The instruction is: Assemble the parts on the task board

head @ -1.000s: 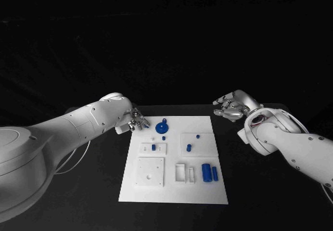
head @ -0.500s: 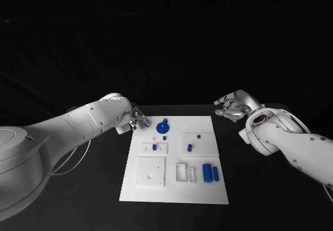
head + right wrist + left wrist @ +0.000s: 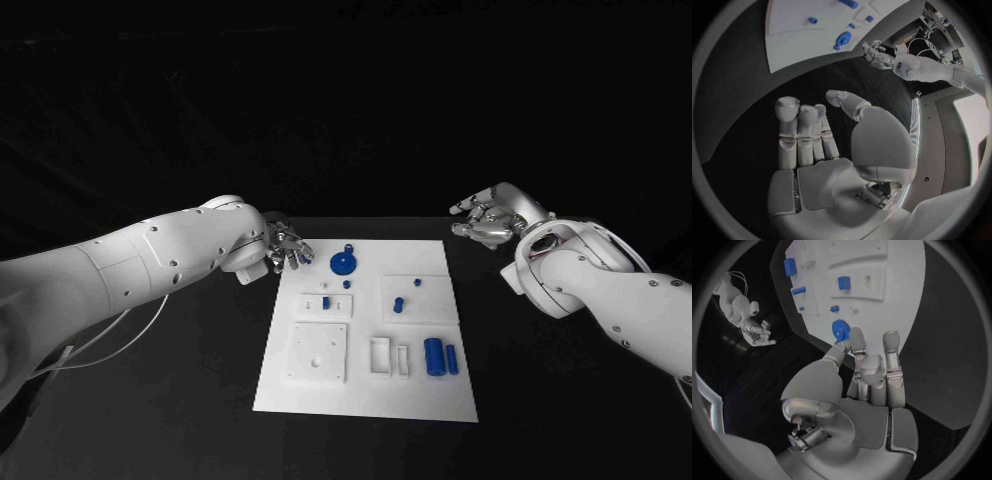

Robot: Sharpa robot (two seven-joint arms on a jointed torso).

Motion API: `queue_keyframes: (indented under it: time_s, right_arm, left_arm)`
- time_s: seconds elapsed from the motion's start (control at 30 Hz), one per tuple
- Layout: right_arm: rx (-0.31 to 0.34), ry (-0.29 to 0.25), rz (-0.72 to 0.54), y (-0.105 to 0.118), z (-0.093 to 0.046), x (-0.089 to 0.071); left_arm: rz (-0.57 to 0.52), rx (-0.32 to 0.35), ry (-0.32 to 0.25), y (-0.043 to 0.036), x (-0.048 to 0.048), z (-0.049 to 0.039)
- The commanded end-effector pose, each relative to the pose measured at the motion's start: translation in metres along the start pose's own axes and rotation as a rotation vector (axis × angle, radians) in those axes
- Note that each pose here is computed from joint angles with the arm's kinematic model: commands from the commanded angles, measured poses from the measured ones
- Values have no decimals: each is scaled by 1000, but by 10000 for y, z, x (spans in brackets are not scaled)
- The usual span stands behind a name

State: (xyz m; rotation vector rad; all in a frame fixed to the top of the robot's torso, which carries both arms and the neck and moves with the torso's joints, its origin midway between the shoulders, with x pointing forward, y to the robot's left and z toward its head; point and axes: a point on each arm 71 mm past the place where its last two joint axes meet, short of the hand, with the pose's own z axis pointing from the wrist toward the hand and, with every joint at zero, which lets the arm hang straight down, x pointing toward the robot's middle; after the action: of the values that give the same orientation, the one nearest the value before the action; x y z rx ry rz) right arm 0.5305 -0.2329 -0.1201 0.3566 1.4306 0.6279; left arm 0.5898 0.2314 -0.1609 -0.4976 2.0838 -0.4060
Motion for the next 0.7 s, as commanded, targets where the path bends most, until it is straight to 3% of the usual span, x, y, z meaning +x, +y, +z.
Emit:
queue_keyframes:
  time_s: [0.03, 0.4, 0.7]
  right_arm:
    - [-1, 13, -10, -10, 7, 7]
    - [2, 19, -11, -23, 16, 26]
    - [-1, 24, -9, -13, 17, 50]
  left_arm:
    - [-10, -26, -53, -4, 23, -87]
    - [64, 5, -87, 47, 302, -324]
    - [116, 31, -113, 108, 558, -368]
